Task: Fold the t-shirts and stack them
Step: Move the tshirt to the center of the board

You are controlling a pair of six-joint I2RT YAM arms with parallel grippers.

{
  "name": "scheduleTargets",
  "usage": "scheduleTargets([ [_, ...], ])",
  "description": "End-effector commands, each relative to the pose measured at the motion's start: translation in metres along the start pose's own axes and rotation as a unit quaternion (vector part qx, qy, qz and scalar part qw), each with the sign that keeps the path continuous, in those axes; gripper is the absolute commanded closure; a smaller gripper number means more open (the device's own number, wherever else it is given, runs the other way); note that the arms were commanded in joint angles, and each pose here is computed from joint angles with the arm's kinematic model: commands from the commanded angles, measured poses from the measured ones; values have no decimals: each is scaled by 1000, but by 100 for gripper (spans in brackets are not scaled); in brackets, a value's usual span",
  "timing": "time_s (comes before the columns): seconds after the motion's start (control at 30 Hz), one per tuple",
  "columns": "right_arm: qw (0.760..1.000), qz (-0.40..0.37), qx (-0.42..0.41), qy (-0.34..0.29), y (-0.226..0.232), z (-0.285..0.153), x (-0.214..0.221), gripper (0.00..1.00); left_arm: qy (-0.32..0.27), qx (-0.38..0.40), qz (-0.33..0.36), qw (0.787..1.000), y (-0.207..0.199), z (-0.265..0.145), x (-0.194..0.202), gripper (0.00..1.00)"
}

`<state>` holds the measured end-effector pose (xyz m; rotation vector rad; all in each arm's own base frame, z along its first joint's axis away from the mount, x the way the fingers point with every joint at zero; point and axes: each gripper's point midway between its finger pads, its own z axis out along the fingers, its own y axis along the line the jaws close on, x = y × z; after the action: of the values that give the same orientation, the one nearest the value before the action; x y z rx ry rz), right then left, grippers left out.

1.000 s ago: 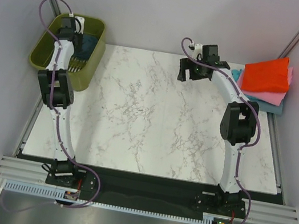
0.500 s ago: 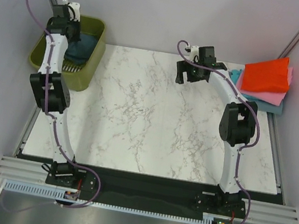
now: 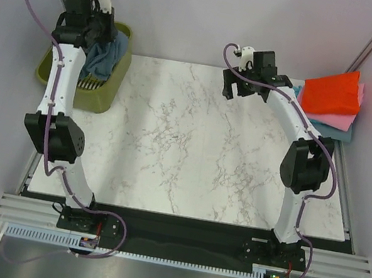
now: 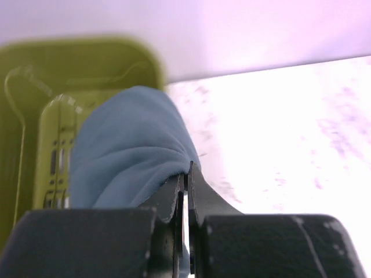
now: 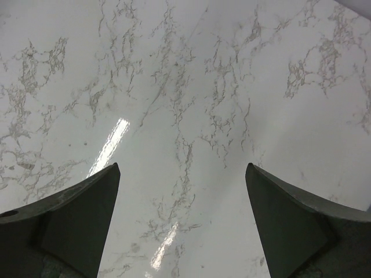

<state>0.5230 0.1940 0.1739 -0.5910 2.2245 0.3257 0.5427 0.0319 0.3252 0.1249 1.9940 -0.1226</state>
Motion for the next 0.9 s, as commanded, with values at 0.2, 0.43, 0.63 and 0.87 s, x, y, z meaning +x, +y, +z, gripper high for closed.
scheduleTargets([
  [0.2, 996, -60, 41, -47, 9, -81, -22, 2, -278, 106, 93, 950, -133, -192, -162, 98],
  [0.43, 991, -87, 62, -75, 16, -154, -19, 2, -250, 211, 100, 940, -189, -234, -110, 19],
  [0.63, 985, -120, -2, -125, 53, -217, -22, 4, -84, 258, 21, 962, -200, -193, 4, 1],
  [0.87, 968, -72, -234, -49, 148, -243, 44, 8, 97, 260, -53, 959, -201, -181, 139, 1],
])
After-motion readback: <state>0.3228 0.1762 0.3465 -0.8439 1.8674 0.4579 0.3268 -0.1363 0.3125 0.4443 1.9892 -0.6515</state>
